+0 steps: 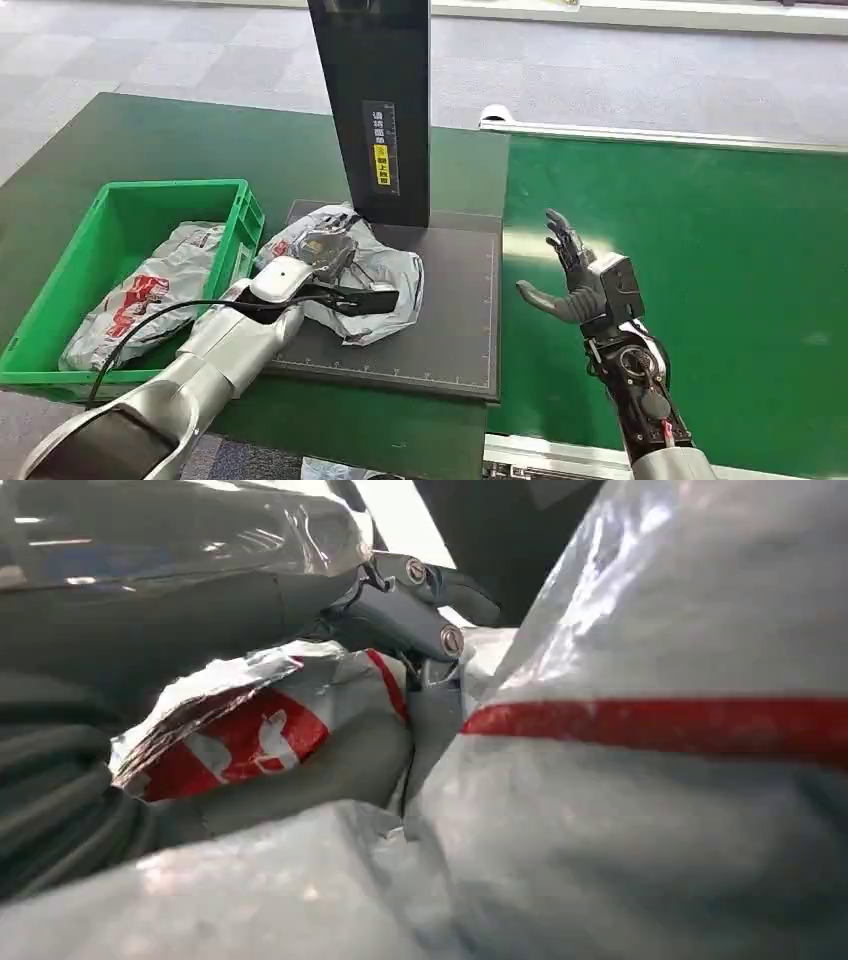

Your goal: Moved the parcel from conveyor to table for the left to box.

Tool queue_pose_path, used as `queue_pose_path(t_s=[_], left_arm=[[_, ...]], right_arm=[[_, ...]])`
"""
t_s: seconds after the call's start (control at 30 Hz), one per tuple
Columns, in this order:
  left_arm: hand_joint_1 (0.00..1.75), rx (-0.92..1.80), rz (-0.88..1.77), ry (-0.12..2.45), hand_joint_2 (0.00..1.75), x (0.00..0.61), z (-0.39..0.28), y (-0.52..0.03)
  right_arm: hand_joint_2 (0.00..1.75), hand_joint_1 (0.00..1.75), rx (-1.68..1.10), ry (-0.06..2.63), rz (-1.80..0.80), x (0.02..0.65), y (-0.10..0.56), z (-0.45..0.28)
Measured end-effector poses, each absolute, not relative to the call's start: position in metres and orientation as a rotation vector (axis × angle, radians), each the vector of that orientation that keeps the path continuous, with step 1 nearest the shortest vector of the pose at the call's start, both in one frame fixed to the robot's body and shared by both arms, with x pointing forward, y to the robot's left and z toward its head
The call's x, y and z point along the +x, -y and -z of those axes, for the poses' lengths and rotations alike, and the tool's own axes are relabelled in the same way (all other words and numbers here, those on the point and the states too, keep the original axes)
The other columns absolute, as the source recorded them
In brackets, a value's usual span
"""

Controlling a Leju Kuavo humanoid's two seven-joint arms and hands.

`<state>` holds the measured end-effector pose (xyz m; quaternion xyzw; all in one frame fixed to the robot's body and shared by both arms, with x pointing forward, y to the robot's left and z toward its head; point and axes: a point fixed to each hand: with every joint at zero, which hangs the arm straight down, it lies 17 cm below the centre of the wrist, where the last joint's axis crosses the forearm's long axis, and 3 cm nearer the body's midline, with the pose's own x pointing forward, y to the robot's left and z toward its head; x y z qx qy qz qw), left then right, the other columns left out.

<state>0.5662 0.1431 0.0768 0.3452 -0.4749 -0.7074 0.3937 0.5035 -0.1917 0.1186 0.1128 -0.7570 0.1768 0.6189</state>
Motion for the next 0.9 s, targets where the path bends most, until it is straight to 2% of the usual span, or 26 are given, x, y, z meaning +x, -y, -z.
queue_pose_path(t_s=[0.23, 0.9], left_arm=[[1.75, 0.686, 1.848, 1.371, 1.75, 0.549, -0.084, -0.108], [1.73, 0.637, 1.869, 1.441, 1.75, 0.538, -0.087, -0.094]], right_arm=[[1.75, 0.00, 0.273, 1.736, -0.406, 0.502, 0.192, -0.118], [1.75, 0.00, 0.272, 1.740, -0.399, 0.503, 0.193, -0.120]])
